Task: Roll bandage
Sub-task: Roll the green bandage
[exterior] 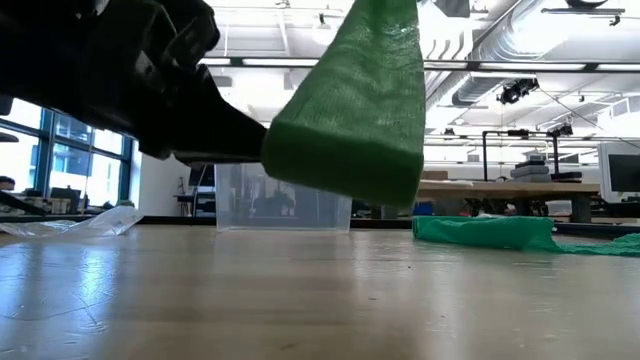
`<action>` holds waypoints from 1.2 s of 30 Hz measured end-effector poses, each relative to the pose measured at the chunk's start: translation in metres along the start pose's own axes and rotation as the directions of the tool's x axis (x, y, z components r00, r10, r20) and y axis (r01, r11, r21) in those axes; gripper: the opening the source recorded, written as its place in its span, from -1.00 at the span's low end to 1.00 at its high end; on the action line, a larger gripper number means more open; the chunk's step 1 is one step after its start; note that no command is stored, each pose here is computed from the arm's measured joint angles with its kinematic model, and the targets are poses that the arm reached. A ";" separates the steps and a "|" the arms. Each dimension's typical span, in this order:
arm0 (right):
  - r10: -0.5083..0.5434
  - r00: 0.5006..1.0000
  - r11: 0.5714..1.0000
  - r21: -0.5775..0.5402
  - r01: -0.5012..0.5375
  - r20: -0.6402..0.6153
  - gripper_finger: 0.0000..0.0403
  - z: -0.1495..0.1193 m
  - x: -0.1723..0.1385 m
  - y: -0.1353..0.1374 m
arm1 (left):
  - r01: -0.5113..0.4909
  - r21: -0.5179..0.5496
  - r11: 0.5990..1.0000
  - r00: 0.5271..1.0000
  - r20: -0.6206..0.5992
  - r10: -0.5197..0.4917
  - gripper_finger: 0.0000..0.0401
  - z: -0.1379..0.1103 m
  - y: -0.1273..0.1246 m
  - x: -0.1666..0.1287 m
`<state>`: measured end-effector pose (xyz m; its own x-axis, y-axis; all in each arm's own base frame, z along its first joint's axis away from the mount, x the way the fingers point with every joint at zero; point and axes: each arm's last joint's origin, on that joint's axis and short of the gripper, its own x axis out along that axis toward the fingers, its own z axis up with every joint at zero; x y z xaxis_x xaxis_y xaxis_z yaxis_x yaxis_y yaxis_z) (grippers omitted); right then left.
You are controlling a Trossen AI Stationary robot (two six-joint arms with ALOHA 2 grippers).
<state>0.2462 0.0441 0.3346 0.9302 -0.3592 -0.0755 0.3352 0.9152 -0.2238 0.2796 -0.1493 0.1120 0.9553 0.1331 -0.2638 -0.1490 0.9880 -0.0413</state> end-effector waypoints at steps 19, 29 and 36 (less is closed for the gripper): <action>0.344 0.849 0.931 0.263 -0.253 -0.400 -1.00 -0.130 0.019 0.023 | 0.042 -0.097 0.994 0.960 0.279 -0.014 -0.99 0.025 -0.030 -0.028; 0.540 0.762 0.840 0.279 -0.465 -0.356 -1.00 -0.182 0.009 0.073 | -0.009 -0.143 0.990 0.945 0.323 0.056 -0.99 0.040 -0.028 -0.035; 0.571 0.706 0.813 0.170 -0.557 -0.420 -0.67 -0.188 0.020 0.107 | -0.034 -0.130 0.991 0.933 0.352 0.078 -0.99 0.055 -0.021 -0.037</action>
<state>0.2726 0.1007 0.1266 0.7851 0.1919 -0.5889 -0.2197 0.9752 0.0248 0.2615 -0.1706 0.1752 0.9693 0.2289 0.0902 -0.2131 0.9643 -0.1573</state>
